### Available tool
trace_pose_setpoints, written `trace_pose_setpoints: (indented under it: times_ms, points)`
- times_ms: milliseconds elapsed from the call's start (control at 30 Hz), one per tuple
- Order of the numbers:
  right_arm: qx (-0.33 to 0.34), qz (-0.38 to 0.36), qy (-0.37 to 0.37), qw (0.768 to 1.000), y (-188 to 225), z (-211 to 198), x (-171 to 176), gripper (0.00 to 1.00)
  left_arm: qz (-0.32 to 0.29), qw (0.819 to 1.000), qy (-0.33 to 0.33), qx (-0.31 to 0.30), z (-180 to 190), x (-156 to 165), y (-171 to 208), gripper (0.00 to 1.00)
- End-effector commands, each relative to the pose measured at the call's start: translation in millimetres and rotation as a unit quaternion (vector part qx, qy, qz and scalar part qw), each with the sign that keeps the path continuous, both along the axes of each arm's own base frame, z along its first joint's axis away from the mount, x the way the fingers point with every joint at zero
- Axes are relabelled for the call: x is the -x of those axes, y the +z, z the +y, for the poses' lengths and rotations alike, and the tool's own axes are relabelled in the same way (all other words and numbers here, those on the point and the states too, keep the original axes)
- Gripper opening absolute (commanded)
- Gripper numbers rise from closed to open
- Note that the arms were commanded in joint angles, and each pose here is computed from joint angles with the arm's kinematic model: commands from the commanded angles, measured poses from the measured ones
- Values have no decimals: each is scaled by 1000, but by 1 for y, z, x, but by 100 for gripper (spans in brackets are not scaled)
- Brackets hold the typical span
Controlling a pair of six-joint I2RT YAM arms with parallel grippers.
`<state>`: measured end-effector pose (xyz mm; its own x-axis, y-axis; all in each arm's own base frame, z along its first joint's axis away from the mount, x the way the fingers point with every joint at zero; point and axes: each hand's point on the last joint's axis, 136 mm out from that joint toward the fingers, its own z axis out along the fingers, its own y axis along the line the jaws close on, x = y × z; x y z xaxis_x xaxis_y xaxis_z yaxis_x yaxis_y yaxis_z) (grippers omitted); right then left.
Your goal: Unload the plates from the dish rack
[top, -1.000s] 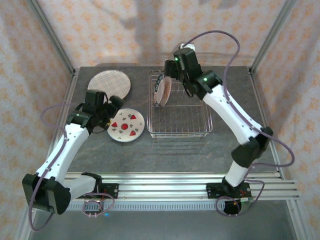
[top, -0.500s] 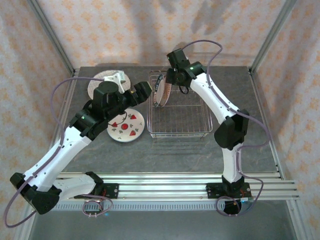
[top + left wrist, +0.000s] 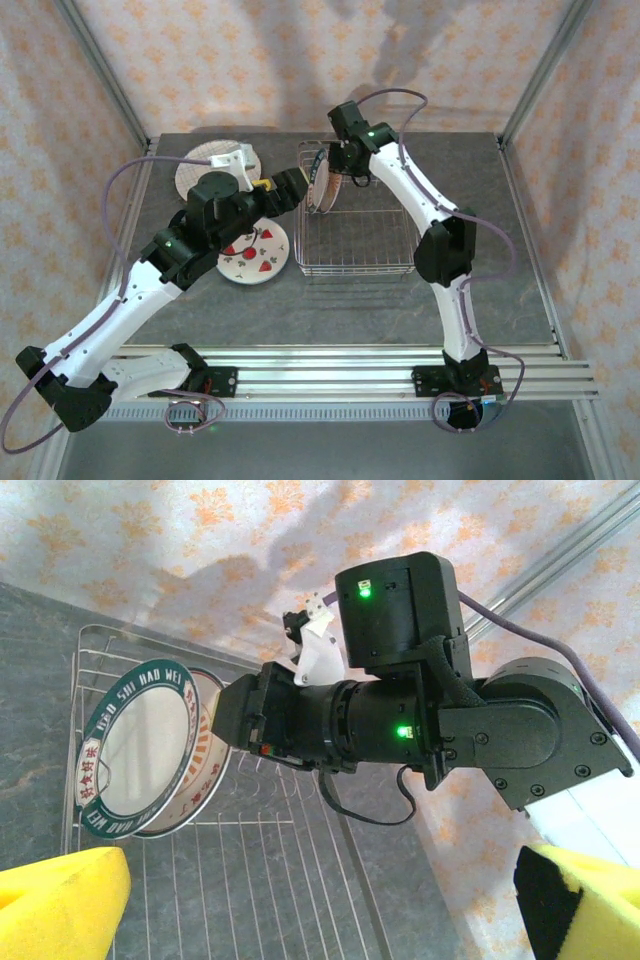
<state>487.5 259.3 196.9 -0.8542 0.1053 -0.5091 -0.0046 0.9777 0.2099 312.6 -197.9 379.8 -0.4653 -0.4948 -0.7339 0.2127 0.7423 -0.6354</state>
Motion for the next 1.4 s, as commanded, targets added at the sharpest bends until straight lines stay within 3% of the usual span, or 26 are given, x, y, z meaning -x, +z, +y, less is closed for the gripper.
trace_pose_setpoints:
  times_ms: [0, 567, 800, 1367]
  points:
    - [-2, 5, 0, 1000, 1, -1, -2, 32, -30, 1000, 6, 3, 2, 3, 14, 99]
    - [-6, 16, 1, 1000, -14, 5, -11, 19, -36, 999, 2, 5, 0, 5, 18, 99]
    - [3, 19, 3, 1000, -18, 4, -11, 19, -41, 999, 1, 3, 1, 6, 22, 99]
    - [29, -14, -12, 999, 3, -1, -15, 0, -43, 999, -1, 4, -1, 6, 22, 99]
